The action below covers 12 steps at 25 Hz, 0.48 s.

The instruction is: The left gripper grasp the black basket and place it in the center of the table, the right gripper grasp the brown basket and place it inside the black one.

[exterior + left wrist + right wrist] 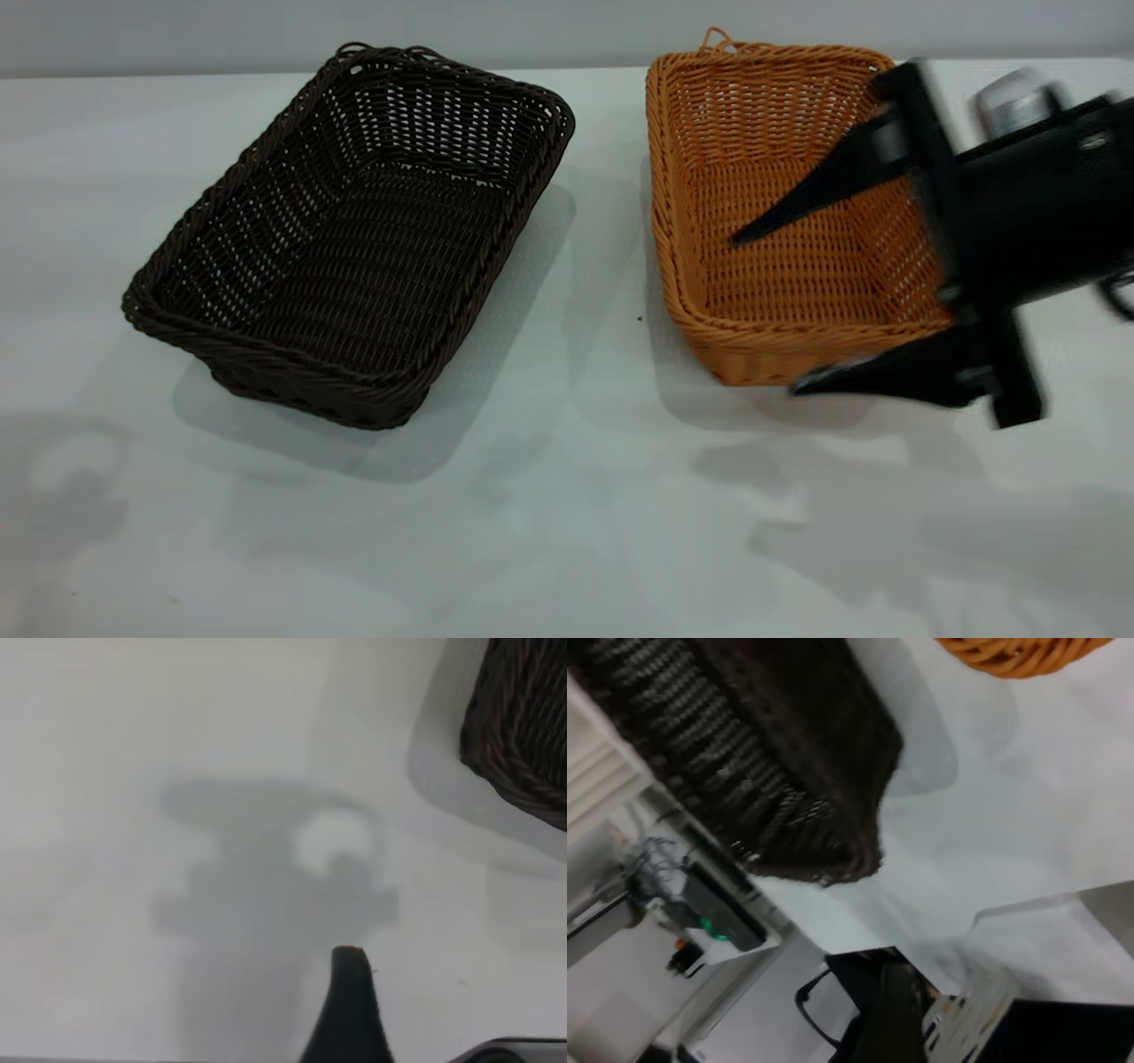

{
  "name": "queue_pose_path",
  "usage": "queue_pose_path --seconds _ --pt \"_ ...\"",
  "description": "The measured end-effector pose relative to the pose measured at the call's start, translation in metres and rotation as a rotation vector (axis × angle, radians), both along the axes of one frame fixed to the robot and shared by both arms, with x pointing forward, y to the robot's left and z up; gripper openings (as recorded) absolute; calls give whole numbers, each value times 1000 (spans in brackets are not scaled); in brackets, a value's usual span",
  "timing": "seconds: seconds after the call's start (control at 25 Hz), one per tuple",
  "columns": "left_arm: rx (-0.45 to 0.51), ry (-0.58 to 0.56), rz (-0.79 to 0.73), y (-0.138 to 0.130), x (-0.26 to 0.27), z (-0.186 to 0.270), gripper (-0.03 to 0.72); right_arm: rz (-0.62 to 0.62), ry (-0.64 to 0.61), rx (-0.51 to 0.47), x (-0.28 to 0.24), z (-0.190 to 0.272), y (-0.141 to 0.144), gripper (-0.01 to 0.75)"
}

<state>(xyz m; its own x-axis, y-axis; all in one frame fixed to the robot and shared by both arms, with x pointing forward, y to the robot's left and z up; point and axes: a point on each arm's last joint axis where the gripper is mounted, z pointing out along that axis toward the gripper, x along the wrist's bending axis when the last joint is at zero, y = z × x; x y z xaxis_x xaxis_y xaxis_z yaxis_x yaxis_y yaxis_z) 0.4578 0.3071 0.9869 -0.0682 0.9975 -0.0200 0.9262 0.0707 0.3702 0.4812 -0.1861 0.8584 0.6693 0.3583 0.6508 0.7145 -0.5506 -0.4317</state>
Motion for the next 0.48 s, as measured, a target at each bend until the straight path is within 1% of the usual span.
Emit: queue_pose_path --seconds 0.12,0.32,0.48 --pt "-1 8 1 0 7 -5 540 -29 48 -62 16 -18 7 590" --pt "-3 21 2 0 12 -12 540 -95 80 -144 37 -35 10 590" --pt "-3 24 1 0 16 -16 540 -219 146 -228 46 -44 3 590"
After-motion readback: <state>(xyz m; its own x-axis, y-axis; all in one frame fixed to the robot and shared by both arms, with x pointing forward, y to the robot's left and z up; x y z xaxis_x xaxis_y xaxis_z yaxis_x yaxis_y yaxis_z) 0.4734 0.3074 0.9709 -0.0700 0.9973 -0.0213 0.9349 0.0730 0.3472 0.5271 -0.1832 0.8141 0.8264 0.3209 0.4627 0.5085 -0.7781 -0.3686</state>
